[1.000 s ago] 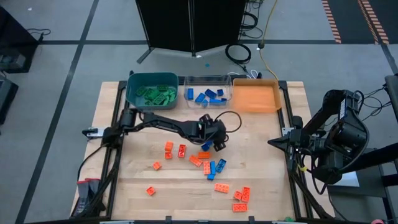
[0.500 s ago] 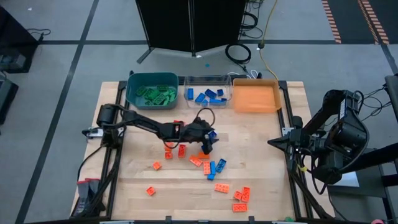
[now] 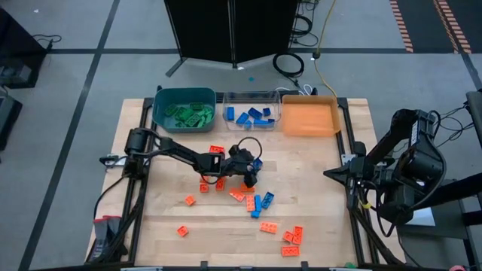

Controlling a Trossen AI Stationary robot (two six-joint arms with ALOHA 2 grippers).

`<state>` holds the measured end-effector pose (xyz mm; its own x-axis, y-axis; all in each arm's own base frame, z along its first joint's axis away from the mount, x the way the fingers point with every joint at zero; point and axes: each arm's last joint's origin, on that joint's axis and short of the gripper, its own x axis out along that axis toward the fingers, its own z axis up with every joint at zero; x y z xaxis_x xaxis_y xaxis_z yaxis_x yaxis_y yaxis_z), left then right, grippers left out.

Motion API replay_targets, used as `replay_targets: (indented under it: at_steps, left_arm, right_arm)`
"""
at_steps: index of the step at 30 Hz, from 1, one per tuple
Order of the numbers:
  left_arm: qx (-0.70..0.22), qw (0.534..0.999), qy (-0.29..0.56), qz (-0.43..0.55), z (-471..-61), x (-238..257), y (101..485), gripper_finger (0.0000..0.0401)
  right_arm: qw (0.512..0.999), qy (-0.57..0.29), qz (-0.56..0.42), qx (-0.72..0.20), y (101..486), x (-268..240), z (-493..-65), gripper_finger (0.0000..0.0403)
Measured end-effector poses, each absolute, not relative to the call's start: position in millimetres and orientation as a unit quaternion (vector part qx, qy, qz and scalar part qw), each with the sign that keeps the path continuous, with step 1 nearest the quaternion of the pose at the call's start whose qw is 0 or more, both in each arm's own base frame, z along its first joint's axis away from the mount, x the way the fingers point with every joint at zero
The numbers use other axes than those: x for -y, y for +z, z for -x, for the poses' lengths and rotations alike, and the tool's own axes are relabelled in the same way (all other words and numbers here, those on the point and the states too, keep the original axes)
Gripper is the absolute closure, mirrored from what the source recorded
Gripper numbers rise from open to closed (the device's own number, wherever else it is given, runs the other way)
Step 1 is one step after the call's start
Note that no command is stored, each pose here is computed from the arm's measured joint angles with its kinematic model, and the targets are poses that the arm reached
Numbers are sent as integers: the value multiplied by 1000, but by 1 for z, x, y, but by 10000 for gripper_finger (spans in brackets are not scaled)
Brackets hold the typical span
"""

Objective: Sort blocks
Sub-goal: Put the blue game piece into the transparent bin

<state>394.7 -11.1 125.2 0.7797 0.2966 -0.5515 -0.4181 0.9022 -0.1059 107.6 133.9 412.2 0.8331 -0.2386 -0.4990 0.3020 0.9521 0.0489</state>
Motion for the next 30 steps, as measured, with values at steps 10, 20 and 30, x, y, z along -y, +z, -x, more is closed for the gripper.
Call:
replay_targets:
  at_steps: [10,20,30]
  left_arm:
    - [-276,930,204,130,-396,8,115,113]
    - [-276,924,210,164,-400,-1,103,113]
    - [-299,910,206,202,-411,-4,96,120]
  right_arm:
    - [955,-142,-60,-253,411,-135,-108,402]
    - [955,-142,-59,-254,411,-135,-108,402]
    - [955,-142,-57,-254,411,-135,-108,402]
